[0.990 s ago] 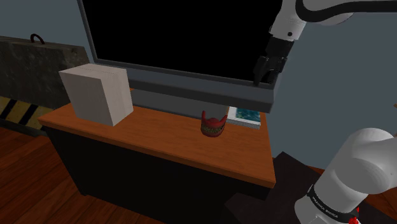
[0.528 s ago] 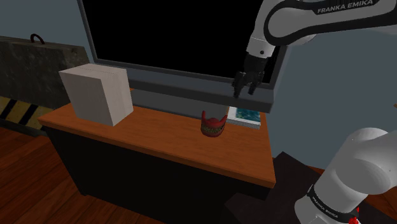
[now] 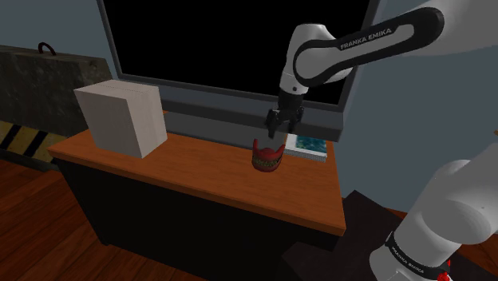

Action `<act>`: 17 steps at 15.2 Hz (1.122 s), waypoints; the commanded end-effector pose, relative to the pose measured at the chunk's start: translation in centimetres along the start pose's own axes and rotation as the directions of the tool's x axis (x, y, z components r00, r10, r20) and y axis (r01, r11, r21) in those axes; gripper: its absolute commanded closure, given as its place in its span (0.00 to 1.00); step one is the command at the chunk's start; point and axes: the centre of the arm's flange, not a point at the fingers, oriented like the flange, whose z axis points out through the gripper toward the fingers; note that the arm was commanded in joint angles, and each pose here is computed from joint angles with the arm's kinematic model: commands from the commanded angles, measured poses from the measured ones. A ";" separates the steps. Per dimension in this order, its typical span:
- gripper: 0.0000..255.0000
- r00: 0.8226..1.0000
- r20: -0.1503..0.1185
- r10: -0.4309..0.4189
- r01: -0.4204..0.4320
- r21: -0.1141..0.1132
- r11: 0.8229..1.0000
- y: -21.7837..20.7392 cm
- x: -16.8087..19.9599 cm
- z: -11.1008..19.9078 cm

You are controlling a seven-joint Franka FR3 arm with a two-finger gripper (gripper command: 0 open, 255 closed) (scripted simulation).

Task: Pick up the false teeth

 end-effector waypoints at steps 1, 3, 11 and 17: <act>0.00 1.000 0.005 0.000 0.000 0.001 1.000 -1.4 1.4 2.2; 0.00 1.000 0.011 0.001 -0.001 0.002 1.000 -2.4 2.8 4.3; 0.00 1.000 0.019 0.001 -0.001 0.002 1.000 -3.7 4.5 9.9; 1.00 1.000 0.019 0.001 -0.001 0.002 1.000 -3.6 4.5 11.2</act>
